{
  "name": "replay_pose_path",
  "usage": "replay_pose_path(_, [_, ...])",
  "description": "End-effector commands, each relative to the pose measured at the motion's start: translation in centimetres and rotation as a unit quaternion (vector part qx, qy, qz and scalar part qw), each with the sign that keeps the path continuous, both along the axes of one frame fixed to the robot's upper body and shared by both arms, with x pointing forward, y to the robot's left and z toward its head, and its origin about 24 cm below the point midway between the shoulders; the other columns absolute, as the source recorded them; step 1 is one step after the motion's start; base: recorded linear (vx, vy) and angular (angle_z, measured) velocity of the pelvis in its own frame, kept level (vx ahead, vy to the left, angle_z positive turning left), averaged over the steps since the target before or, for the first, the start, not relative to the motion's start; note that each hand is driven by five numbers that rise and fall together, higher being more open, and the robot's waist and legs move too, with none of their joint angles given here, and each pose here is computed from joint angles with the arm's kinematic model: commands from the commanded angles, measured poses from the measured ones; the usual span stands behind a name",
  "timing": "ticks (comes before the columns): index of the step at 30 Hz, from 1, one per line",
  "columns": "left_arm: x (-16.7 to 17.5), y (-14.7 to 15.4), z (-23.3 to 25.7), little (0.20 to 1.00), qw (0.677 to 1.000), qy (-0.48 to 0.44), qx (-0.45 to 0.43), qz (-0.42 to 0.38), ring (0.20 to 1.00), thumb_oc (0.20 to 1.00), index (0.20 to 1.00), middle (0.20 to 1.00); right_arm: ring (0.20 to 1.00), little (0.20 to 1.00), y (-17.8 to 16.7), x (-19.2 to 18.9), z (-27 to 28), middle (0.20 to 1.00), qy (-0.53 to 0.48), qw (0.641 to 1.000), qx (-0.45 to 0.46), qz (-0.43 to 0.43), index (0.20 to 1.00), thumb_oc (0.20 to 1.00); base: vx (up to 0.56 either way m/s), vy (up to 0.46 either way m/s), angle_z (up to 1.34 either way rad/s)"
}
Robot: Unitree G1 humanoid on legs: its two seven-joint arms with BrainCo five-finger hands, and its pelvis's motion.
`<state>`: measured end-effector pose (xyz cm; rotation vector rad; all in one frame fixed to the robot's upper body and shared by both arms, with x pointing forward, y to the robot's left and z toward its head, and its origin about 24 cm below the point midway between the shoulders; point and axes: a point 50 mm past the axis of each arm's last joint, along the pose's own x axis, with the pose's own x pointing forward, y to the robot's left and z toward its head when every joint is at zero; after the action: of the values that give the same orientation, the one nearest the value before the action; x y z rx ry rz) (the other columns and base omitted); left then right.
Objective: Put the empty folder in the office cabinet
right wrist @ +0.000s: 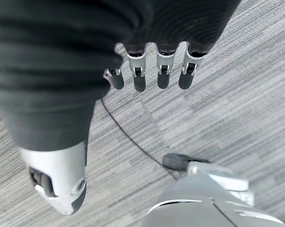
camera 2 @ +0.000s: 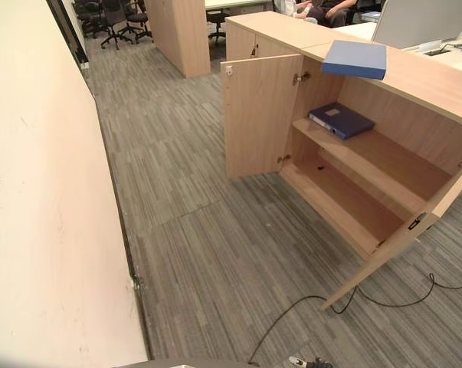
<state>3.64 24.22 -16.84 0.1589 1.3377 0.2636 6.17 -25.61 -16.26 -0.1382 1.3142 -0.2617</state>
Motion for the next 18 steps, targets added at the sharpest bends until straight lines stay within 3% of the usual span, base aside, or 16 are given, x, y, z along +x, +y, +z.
replay_pose_path(1, [0.57, 0.05, 0.03, 1.0, 0.999, -0.015, -0.001, 0.041, 1.0, 1.0, 1.0, 1.0, 1.0, 1.0, -0.57, 0.76, 0.25, 1.0, -0.011, 1.0, -0.004, -0.022, 1.0, 1.0, 0.0, 0.0, 0.0])
replay_pose_path(18, [0.14, -0.04, -0.06, 1.0, 1.0, 0.001, -0.012, 0.021, 1.0, 1.0, 1.0, 1.0, 1.0, 1.0, -0.5, 0.77, 0.23, 1.0, -0.009, 1.0, 0.003, -0.015, 1.0, 1.0, 0.0, -0.001, 0.0])
